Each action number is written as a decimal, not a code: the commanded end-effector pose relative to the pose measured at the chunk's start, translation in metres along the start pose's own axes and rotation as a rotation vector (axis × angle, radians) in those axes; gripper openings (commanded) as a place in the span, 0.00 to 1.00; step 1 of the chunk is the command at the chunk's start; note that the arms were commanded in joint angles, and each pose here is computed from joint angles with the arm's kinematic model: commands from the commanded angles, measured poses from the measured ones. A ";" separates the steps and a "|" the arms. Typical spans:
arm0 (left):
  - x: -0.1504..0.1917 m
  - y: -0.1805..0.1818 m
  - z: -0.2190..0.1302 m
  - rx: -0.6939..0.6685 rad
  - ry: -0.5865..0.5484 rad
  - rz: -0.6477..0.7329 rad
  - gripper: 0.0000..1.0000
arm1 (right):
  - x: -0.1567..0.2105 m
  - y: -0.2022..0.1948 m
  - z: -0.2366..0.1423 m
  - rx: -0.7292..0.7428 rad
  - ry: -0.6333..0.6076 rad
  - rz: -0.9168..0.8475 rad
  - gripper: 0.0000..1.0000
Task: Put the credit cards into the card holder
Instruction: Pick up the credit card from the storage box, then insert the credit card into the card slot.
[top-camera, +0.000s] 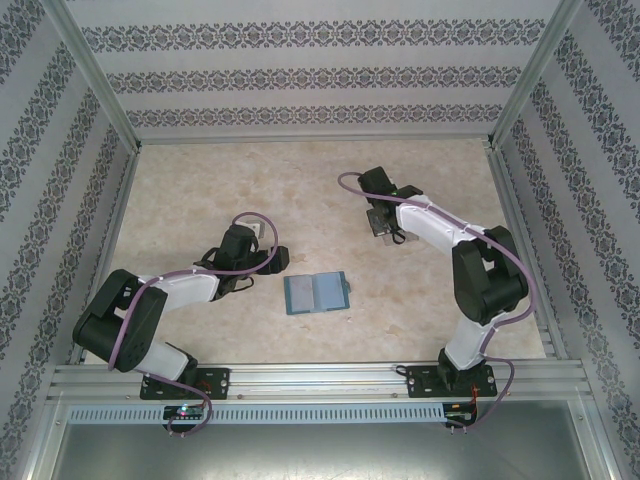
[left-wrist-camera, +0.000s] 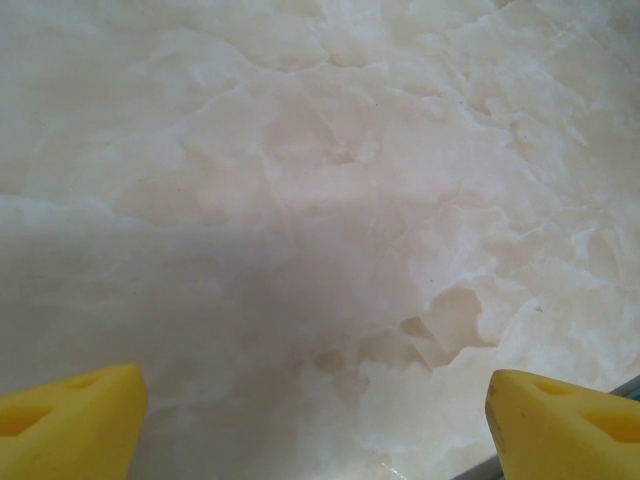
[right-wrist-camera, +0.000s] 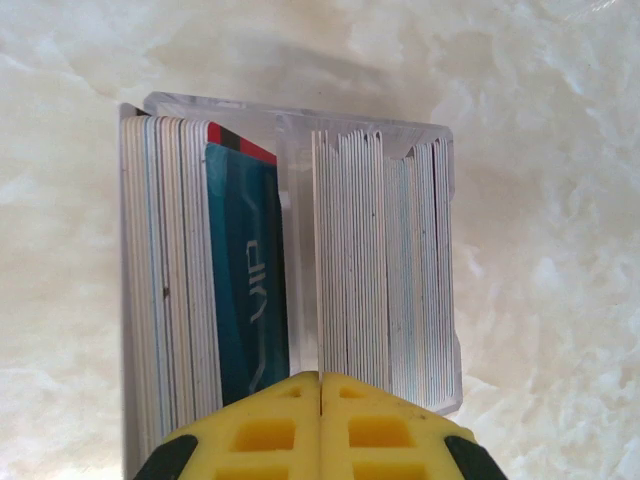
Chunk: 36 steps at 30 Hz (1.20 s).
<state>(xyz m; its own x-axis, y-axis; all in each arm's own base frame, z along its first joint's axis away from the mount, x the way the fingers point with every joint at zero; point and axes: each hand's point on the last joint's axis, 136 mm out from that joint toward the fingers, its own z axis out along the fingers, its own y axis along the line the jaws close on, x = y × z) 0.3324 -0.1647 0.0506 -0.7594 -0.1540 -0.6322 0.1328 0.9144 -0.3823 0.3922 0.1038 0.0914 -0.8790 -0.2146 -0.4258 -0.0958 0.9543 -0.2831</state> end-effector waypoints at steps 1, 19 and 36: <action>0.001 0.000 -0.001 -0.002 0.008 0.000 0.88 | -0.004 -0.002 -0.018 -0.071 -0.035 0.031 0.01; 0.000 -0.006 -0.007 0.033 -0.011 -0.017 0.88 | 0.008 0.026 -0.107 -0.497 -0.205 0.068 0.00; 0.048 -0.041 -0.080 0.218 0.270 -0.174 0.83 | 0.126 0.147 -0.131 -1.218 0.191 0.183 0.03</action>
<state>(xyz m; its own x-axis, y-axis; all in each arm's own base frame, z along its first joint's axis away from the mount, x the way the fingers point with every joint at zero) 0.2702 -0.1821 0.1115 -0.8466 -0.1599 -0.5077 0.1931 0.7966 -0.5729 0.2170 0.2220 0.0997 -0.9612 -0.0798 -0.2642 -0.2465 0.6786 0.6919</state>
